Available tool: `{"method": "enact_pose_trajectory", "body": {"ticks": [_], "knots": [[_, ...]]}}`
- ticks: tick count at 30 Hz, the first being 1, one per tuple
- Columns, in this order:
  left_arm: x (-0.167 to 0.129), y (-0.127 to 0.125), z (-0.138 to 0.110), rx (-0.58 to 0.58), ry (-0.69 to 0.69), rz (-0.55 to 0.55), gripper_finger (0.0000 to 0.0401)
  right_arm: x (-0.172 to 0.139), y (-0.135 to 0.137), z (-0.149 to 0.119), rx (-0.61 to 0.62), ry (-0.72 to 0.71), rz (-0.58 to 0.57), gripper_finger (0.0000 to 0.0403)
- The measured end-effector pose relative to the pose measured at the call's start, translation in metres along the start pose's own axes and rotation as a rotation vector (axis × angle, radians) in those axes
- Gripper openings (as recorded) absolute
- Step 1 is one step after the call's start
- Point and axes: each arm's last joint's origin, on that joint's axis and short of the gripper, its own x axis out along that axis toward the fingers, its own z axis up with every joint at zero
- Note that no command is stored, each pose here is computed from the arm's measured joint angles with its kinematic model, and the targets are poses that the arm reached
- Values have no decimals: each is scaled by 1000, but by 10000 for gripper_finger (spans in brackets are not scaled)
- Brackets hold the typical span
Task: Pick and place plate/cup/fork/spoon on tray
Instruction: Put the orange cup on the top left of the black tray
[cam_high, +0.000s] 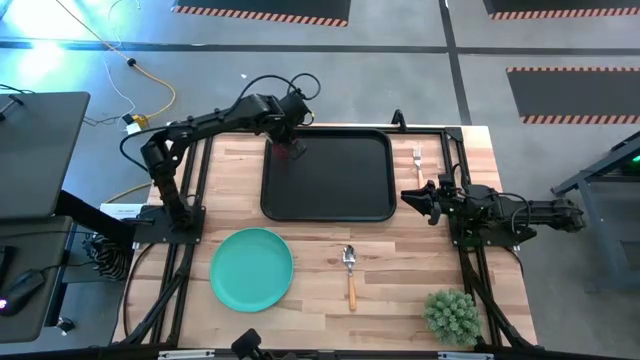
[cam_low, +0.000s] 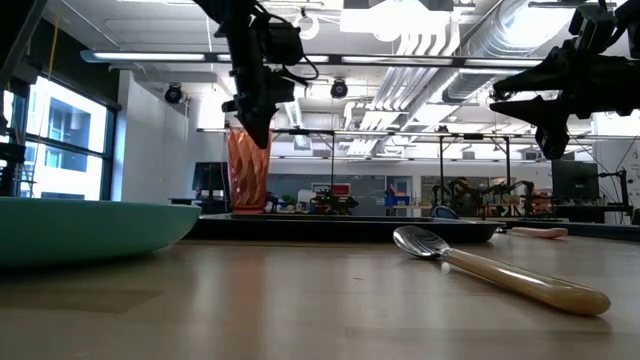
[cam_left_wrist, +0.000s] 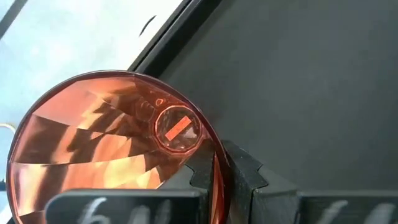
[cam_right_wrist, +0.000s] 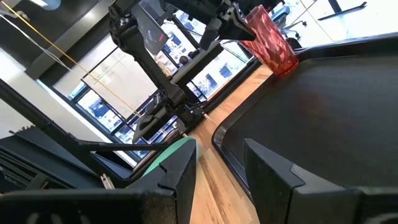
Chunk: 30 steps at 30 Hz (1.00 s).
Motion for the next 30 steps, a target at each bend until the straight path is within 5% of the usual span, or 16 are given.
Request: {"method": "enact_pose_trajectory", "body": {"ticks": [13,30], "knots": [[16,8,2,-119,48,-27,14,0,0,0,0,0,0,124],[19,7,2,-125,60,-53,22,0,0,0,0,0,0,124]]}}
